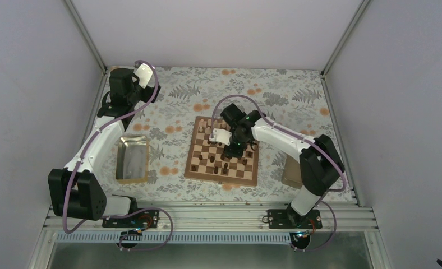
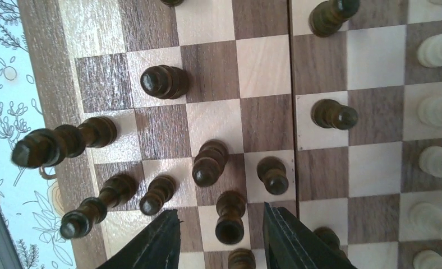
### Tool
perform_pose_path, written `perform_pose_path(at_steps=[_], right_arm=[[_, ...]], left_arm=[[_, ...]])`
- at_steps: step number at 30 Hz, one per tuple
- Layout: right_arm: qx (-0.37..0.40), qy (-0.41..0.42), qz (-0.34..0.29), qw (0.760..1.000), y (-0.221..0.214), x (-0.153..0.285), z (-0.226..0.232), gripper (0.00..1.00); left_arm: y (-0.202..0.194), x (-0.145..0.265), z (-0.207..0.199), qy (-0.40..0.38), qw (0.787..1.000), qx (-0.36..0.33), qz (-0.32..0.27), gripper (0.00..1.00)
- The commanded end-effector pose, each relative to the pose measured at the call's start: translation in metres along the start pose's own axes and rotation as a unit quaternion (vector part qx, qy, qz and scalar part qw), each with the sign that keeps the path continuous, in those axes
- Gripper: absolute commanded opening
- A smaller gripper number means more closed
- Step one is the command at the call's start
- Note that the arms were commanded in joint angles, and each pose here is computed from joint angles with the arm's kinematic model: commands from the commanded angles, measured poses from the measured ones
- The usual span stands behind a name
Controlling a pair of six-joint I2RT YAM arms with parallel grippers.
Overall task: Set up the chess pieces on the board
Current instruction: Pick up the chess piece from the chessboard.
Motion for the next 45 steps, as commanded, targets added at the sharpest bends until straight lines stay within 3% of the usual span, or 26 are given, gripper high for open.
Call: perform_pose_path(at_steps=[1,30,39,45], right_arm=[[0.005,-0.008,0.012,1.000,0.007,-0.009,-0.003,0.40],[-0.007,-0.011,0.046,0.999,-0.007,-0.028,-0.006,0.39],[-0.009,-0.010,0.053,0.998,-0.010,-0.031,-0.006,0.32],[-0.011,-0.015,0.052,0.998,-0.011,-0.028,-0.007,0.22]], left_arm=[[0.004,0.003,0.004,0.007,1.000,-0.004,-0.011,1.00],[0.002,0.003,0.004,0.005,1.000,-0.004,-0.012,1.00],[0.003,0.003,0.003,0.002,1.000,-0.004,-0.013,1.00],[0.003,0.003,0.003,0.001,1.000,-0.004,-0.014,1.00]])
Point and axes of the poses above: each gripper's point midway between its finger pads, its own x axis back along the fingers, its own z axis along the line the jaws close on, y = z × x, the point moved 3 cm from there along x, back along the fingers, and after that the axes turned 13 degrees about -x, right-handed, at the moved point
